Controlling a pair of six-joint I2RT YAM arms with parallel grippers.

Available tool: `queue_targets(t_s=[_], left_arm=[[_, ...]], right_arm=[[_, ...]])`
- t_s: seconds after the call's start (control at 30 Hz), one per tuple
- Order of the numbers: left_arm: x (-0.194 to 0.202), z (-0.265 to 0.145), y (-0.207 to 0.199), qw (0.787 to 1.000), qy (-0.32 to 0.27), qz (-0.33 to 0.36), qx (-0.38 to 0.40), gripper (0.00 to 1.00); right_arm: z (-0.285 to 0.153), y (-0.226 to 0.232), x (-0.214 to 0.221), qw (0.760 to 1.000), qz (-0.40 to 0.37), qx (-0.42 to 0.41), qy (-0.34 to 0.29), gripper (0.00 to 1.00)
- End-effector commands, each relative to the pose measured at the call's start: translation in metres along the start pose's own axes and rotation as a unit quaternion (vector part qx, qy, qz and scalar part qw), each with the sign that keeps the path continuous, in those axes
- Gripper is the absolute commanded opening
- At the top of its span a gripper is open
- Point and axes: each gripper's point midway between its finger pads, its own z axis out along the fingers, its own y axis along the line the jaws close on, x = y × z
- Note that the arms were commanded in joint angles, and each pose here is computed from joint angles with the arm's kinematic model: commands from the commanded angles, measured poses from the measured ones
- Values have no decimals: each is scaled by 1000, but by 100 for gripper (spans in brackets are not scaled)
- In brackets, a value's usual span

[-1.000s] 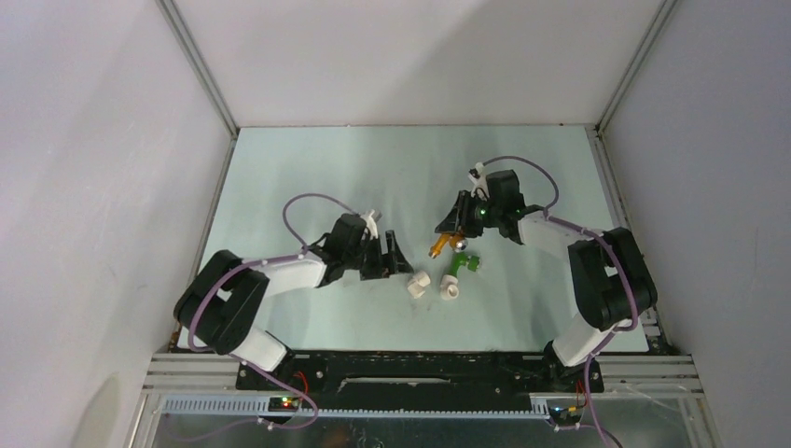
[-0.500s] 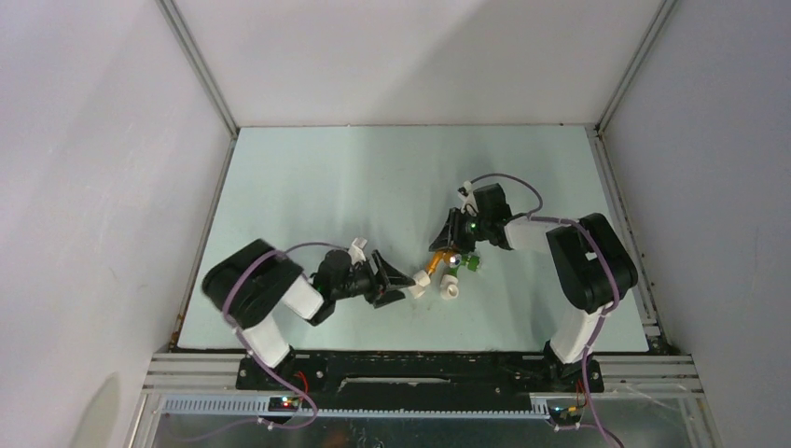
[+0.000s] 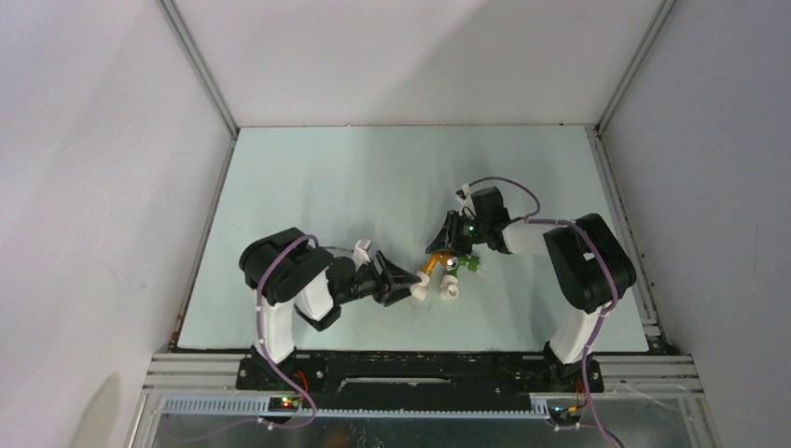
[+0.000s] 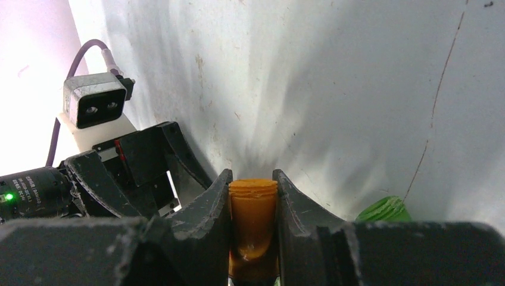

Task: Install the water faucets
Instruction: Pick up the adaptor at the center of the board.

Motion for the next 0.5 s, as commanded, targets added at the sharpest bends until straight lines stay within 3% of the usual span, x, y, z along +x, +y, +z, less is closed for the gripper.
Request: queue_targets(t_s=[0.0,0.27,0.47], left_arm=[[-8,9,-9,999,-16,36,4,65],[-5,15,12,995,4,82,-62,68],[8,28,20,969,54,190,-146,57]], right_arm=[[-2,7,1,1000,-3,-12,-5,0],[-13,1,9,1000,-7,2,-11,0],[-13,1,5,1000,-3,-4,-15,0]])
